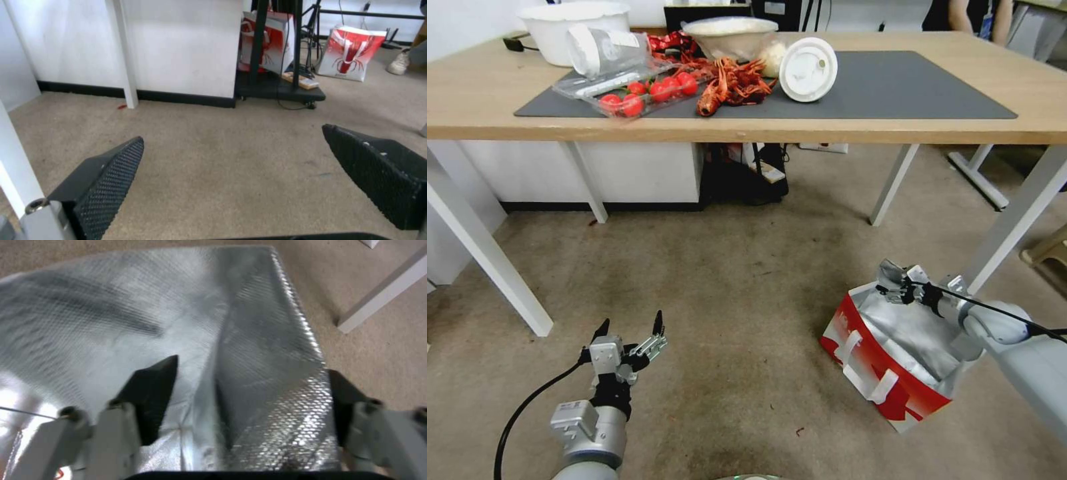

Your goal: Pick up the food delivery bag from the floor and place it on the table.

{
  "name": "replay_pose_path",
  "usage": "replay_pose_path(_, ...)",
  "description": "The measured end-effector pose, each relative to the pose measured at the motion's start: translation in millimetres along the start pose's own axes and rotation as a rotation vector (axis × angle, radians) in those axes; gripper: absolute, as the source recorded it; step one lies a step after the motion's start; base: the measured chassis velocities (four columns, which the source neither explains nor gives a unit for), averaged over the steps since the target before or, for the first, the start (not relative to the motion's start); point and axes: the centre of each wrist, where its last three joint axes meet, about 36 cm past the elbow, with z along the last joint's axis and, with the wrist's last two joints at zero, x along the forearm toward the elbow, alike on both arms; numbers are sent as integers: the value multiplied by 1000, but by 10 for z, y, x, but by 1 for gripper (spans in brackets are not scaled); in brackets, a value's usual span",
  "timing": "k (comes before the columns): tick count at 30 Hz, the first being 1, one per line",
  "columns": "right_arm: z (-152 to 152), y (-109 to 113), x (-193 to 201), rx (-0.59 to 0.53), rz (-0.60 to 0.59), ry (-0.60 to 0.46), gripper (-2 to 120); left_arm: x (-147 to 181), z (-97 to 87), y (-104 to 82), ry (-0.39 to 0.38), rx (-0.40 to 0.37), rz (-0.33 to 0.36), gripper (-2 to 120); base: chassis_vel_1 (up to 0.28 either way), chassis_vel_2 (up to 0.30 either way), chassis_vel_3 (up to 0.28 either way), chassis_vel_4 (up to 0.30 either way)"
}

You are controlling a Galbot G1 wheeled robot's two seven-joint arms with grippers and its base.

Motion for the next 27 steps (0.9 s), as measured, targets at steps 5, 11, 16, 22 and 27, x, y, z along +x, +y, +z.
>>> replay_pose_path(5,2,-30,-14,0,2,5,42,0,30,31,-1,-4,-5,100,0,0,0,0)
replay_pose_path(11,13,-43,7,4,-1,9,22,-15,52,38,-2,-2,-7,100,0,0,0,0)
replay_pose_path(16,24,-42,50,8,-4,8,4,-33,57,33,-4,-1,-5,100,0,0,0,0)
replay_pose_path(22,39,-54,103,-1,-13,-10,0,-40,80,50,-2,-5,-5,100,0,0,0,0)
replay_pose_path(27,24,26,310,-42,-131,-134,0,-44,55,71,-11,-4,-11,100,0,0,0,0)
